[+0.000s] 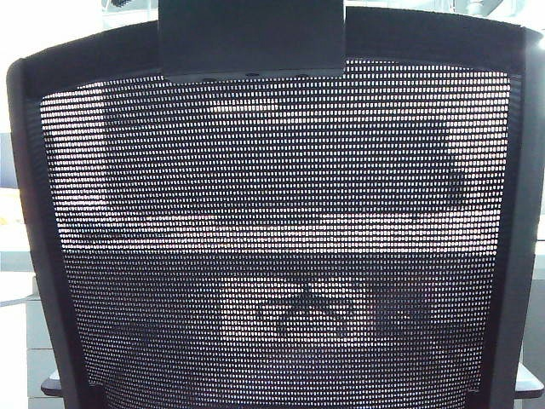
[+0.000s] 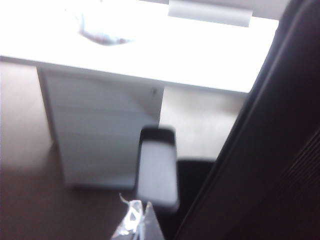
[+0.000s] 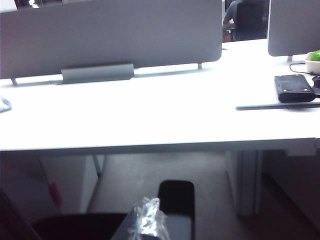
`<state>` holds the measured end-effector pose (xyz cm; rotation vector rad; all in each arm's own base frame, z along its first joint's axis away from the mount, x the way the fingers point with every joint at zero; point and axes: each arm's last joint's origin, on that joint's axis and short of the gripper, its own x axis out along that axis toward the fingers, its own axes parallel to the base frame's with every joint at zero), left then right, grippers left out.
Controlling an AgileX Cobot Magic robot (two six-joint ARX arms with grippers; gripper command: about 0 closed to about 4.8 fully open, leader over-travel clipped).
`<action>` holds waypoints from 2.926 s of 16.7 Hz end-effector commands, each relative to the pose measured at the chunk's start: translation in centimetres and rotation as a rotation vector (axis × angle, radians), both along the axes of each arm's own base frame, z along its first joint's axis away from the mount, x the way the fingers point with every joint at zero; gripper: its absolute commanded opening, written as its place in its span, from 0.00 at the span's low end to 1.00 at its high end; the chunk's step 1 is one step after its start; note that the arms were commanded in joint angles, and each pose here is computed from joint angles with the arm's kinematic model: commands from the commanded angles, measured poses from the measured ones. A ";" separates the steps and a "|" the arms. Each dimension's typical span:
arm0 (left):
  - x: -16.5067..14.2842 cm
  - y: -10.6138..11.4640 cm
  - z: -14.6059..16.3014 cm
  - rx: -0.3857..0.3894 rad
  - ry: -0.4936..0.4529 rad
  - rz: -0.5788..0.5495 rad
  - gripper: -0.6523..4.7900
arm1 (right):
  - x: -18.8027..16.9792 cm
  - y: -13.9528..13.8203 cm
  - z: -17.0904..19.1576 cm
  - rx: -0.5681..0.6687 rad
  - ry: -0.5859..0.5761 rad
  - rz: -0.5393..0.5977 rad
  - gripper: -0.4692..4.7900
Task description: Push the black chair under the table.
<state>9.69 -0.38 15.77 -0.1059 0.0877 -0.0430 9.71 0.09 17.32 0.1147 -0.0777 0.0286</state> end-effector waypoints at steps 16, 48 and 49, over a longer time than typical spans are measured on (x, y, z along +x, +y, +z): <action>-4.0 -1.5 10.5 -0.358 -0.148 -0.609 0.11 | -4.1 0.9 13.2 0.305 0.004 0.356 0.08; -1.2 -6.9 7.3 -0.270 0.099 -0.298 0.11 | -4.7 9.1 10.4 0.217 0.199 0.332 0.08; -1.1 -6.8 6.7 -0.255 0.102 -0.251 0.11 | -4.6 9.2 10.0 0.223 0.203 0.315 0.08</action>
